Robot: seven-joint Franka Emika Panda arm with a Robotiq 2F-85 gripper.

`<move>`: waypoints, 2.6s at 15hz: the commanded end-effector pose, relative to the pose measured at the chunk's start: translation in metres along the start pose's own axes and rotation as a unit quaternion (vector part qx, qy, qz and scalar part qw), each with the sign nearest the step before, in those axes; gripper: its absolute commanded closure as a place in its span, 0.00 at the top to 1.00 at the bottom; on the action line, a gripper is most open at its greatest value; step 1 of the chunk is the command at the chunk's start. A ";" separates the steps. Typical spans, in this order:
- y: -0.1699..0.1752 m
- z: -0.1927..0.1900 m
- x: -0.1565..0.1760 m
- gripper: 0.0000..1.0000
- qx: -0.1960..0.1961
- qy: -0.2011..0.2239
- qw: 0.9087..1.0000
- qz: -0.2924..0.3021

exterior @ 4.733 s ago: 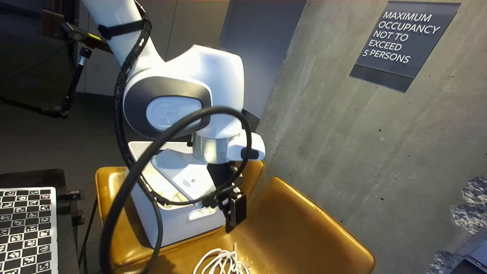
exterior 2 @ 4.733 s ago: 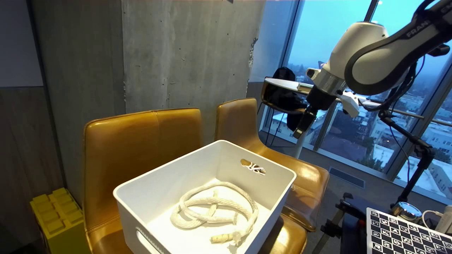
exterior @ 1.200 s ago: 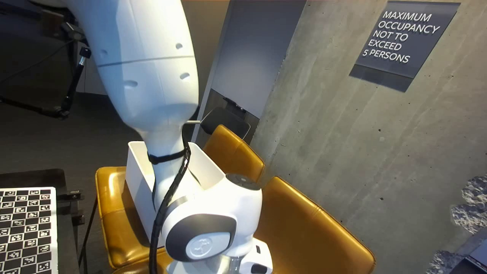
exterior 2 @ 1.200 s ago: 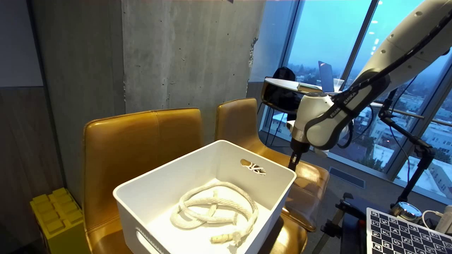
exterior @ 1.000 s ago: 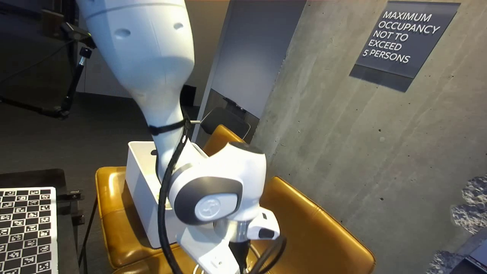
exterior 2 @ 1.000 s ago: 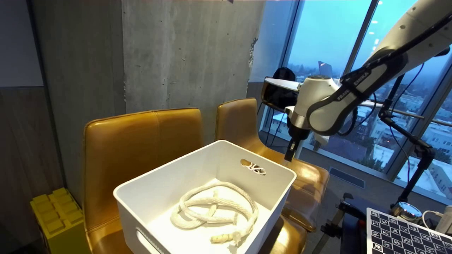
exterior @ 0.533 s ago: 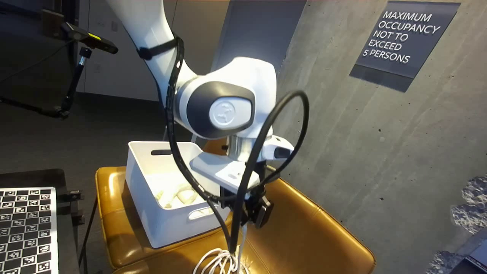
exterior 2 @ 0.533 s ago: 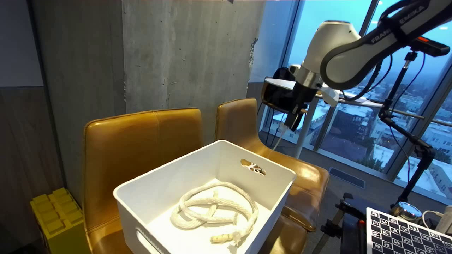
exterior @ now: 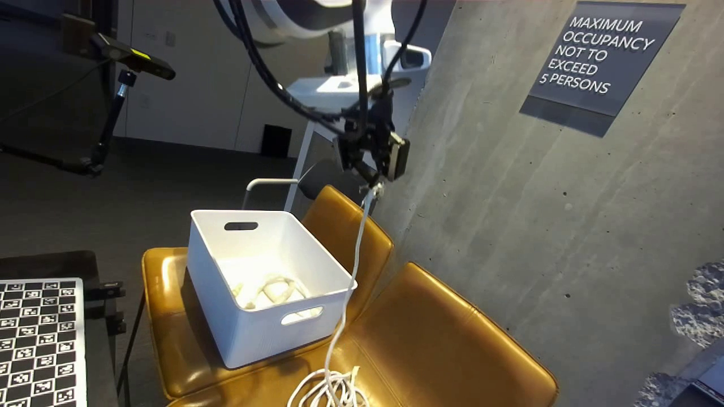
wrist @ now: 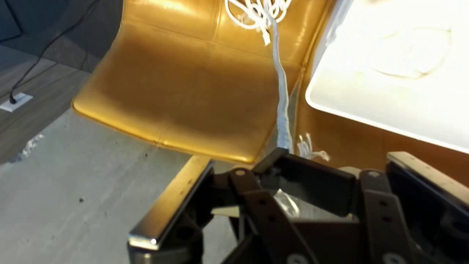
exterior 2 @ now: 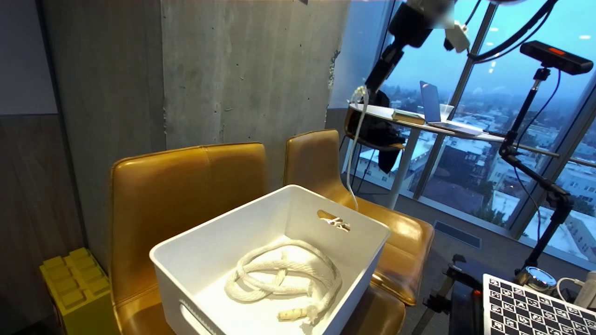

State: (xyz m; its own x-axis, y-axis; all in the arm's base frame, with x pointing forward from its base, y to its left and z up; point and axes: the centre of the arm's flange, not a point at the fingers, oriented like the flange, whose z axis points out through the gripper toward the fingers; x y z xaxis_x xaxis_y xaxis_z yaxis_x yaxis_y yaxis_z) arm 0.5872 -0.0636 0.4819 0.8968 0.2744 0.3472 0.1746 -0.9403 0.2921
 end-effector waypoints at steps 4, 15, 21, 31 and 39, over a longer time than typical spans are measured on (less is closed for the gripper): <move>-0.090 -0.154 0.069 0.00 0.001 0.062 0.998 -0.019; -0.222 -0.240 0.086 0.00 0.000 0.104 0.991 -0.078; -0.201 -0.162 0.062 0.00 0.000 0.056 0.995 -0.079; -0.176 -0.012 0.009 0.00 0.010 -0.050 0.996 -0.071; -0.162 0.030 0.009 0.54 0.019 -0.061 0.996 -0.056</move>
State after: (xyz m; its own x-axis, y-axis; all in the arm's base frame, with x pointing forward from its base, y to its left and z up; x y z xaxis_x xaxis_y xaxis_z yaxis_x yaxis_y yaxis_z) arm 0.5710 0.1028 0.4189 0.9125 0.3636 0.1876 0.3027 -0.9084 0.2884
